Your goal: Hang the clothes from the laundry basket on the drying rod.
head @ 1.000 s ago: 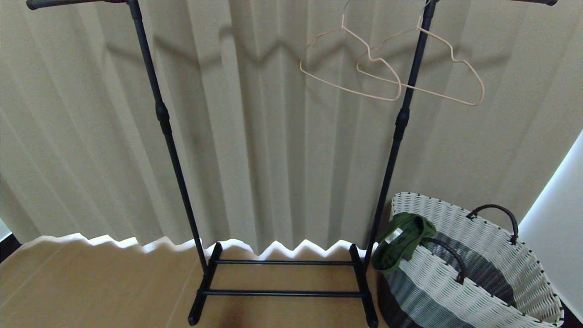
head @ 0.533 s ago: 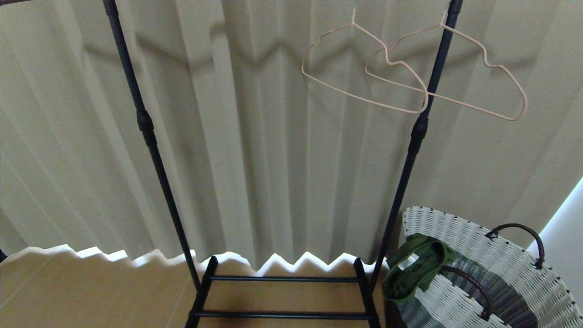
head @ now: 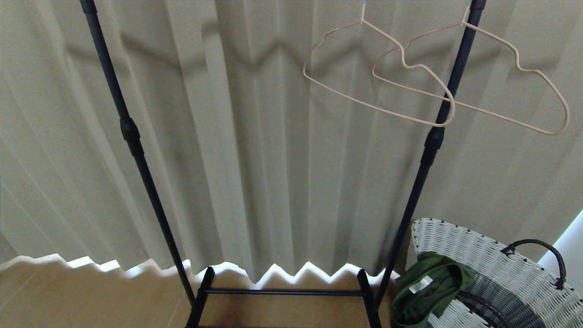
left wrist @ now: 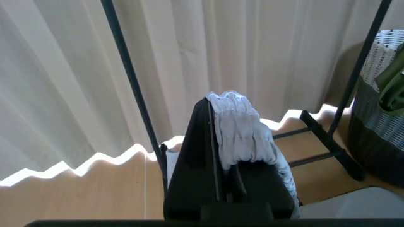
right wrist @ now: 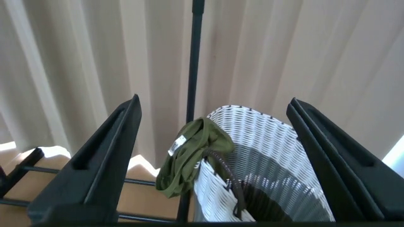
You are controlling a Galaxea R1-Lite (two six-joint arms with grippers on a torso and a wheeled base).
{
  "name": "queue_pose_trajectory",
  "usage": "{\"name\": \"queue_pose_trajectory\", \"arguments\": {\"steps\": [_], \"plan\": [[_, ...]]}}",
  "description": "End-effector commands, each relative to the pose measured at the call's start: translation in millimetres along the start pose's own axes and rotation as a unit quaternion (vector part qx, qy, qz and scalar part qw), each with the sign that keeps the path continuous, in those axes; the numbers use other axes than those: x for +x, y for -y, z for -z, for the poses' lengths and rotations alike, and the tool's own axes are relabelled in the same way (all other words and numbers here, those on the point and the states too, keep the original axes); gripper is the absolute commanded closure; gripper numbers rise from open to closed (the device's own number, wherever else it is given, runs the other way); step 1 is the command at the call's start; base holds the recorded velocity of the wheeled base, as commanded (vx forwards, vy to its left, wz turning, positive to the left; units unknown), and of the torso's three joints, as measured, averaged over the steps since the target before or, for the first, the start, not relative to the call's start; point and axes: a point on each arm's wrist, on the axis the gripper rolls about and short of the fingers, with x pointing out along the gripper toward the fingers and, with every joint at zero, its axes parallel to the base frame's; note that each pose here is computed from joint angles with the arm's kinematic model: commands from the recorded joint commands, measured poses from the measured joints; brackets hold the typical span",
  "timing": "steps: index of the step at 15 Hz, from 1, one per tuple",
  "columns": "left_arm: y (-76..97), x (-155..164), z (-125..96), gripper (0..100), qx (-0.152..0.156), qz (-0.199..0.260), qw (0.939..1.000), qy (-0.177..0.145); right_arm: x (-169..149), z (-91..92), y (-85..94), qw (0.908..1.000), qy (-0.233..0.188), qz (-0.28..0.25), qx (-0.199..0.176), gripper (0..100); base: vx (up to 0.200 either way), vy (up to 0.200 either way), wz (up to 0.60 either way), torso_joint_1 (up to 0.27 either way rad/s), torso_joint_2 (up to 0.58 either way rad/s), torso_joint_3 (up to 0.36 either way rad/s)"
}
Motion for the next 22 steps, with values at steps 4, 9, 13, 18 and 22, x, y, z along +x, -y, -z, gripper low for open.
{"name": "queue_pose_trajectory", "arguments": {"steps": [4, 9, 13, 18, 22], "plan": [[-0.1, 0.4, 0.2, 100, 0.000, 0.000, 1.0000, -0.003, -0.1, 0.0, 0.0, 1.0000, 0.001, 0.000, 0.000, 0, 0.000, 0.000, 0.00, 0.000, 0.00, 0.000], [0.0, 0.4, 0.2, 100, 0.000, 0.001, 1.0000, -0.003, -0.1, 0.0, 0.0, 1.0000, 0.001, 0.000, 0.000, 0, 0.000, 0.000, 0.00, 0.005, -0.04, -0.084], [-0.1, 0.3, -0.2, 100, 0.000, 0.001, 1.0000, -0.002, -0.1, 0.0, 0.0, 1.0000, 0.001, 0.000, 0.000, 0, 0.000, 0.000, 0.00, 0.058, -0.43, -0.338], [-0.1, 0.4, 0.2, 100, 0.000, 0.000, 1.0000, -0.003, -0.1, 0.0, 0.0, 1.0000, 0.001, 0.000, 0.000, 0, 0.000, 0.000, 0.00, 0.116, -0.45, -0.338], [-0.1, 0.3, -0.2, 100, 0.000, 0.000, 1.0000, -0.002, -0.1, 0.0, 0.0, 1.0000, 0.001, 0.000, 0.001, 0, 0.000, 0.000, 0.00, 0.156, -0.47, -0.320]]}}
